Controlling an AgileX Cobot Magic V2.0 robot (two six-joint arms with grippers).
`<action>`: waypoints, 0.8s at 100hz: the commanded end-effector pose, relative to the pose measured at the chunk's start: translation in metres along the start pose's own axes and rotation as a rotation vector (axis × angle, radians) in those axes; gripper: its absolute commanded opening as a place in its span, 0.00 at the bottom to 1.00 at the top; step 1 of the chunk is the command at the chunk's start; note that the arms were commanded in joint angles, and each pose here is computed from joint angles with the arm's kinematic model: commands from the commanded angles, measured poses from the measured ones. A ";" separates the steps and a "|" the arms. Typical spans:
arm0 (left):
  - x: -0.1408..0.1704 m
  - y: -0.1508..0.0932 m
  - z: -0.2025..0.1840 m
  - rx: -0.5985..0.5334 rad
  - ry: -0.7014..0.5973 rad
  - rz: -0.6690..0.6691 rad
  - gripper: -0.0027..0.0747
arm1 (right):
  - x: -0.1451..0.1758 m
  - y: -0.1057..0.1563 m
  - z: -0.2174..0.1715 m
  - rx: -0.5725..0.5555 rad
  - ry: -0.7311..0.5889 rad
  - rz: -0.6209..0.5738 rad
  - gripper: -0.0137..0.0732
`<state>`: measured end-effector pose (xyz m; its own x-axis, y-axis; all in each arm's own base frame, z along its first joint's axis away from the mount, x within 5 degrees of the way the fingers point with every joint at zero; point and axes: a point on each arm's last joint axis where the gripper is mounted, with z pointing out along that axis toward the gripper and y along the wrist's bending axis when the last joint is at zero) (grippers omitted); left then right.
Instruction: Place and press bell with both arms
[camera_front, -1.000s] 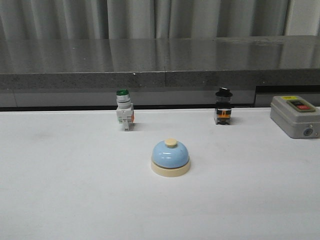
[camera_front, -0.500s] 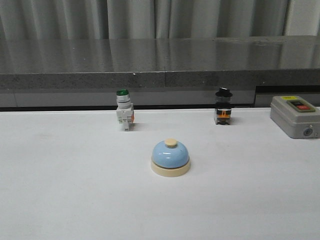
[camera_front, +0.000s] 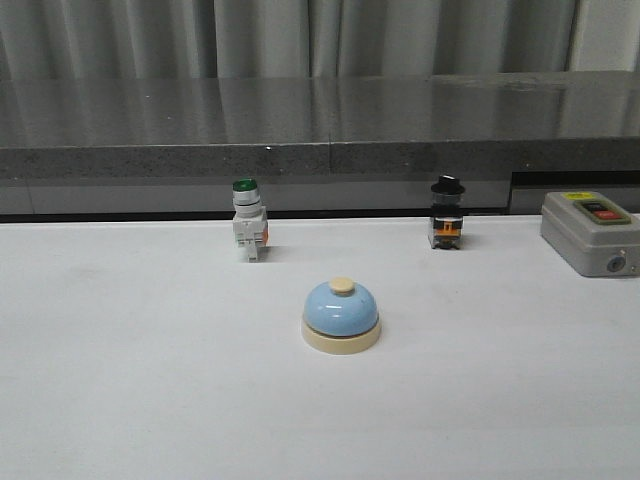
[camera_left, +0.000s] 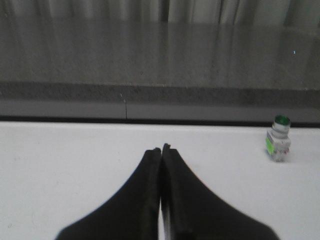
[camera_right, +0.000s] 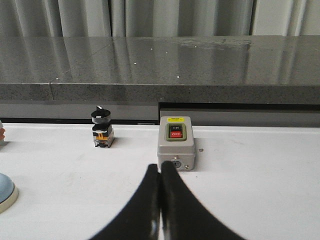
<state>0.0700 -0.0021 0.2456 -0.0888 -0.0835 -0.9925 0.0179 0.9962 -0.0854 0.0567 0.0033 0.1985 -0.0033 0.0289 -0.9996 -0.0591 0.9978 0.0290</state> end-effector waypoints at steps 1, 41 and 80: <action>-0.007 0.002 -0.002 -0.009 -0.205 -0.006 0.01 | -0.014 0.000 -0.003 0.000 -0.122 -0.016 0.09; 0.041 0.006 -0.012 -0.006 -0.226 -0.017 0.01 | -0.014 0.000 -0.003 0.000 -0.122 -0.016 0.09; 0.042 0.005 -0.011 -0.003 -0.209 -0.028 0.01 | -0.014 0.000 -0.003 0.000 -0.121 -0.016 0.09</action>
<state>0.0560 -0.0009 0.2100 0.0563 -0.0962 -0.9938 0.0192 0.9953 -0.0952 0.0567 0.0033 0.1987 -0.0013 0.0290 -0.9996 -0.0592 0.9978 0.0290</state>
